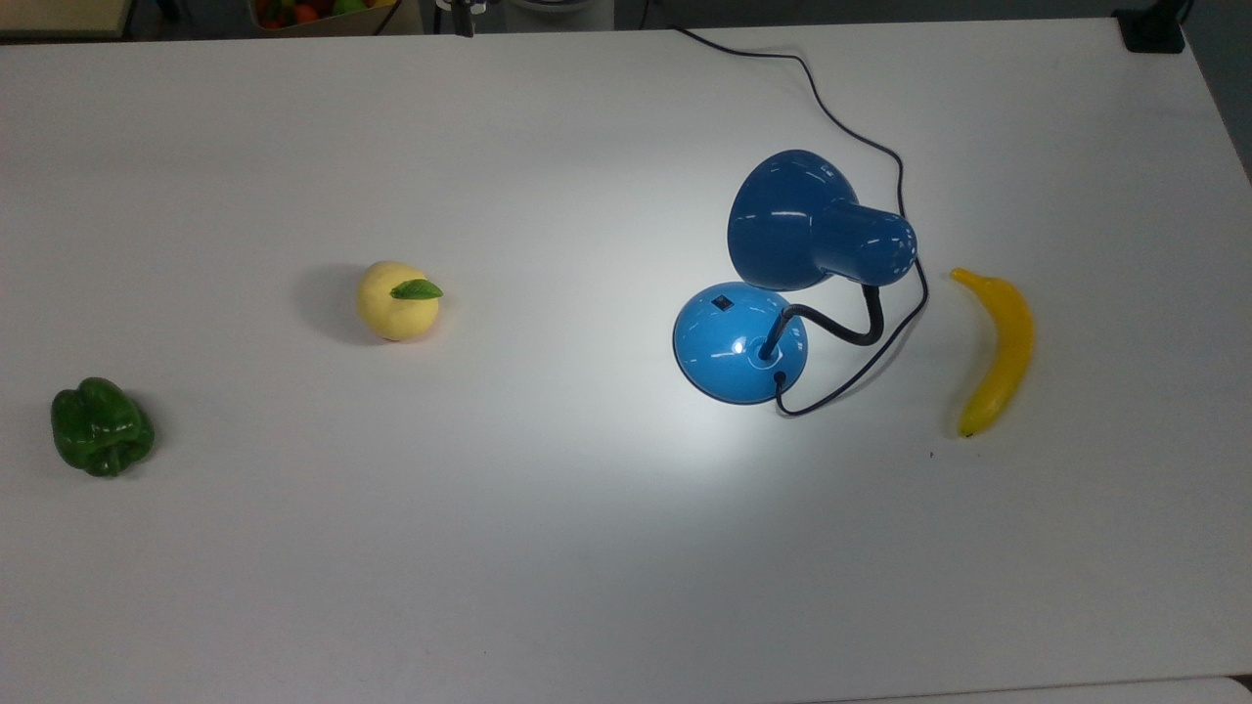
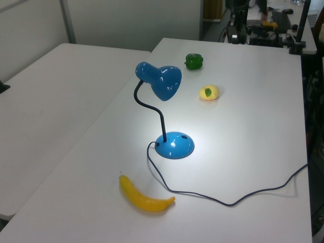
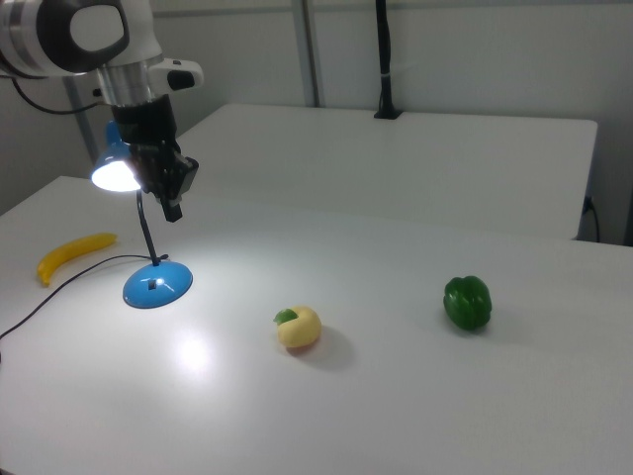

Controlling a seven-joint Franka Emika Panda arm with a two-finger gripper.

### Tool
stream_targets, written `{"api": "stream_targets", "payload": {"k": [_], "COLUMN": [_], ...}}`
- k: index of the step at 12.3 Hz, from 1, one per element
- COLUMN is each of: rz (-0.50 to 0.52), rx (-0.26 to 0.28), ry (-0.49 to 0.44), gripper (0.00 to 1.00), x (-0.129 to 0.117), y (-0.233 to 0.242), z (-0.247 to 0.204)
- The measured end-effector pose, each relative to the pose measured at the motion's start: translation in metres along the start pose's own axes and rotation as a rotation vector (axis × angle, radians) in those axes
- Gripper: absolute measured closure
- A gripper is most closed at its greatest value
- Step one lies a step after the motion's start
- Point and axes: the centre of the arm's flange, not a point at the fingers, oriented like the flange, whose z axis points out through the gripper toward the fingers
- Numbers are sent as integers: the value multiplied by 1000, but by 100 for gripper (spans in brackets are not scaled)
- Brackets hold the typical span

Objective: Turn off lamp
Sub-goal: 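Move the gripper down toward the button on the blue lamp base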

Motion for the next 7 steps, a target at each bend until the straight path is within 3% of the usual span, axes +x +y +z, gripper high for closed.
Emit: {"api": "stream_targets", "payload": {"k": [4, 7], "rz": [-92, -200], "rx": [1, 2], "ry": [29, 57], "gripper": [99, 99], "x": [10, 12], "y": [-40, -101], "z": [34, 97]}}
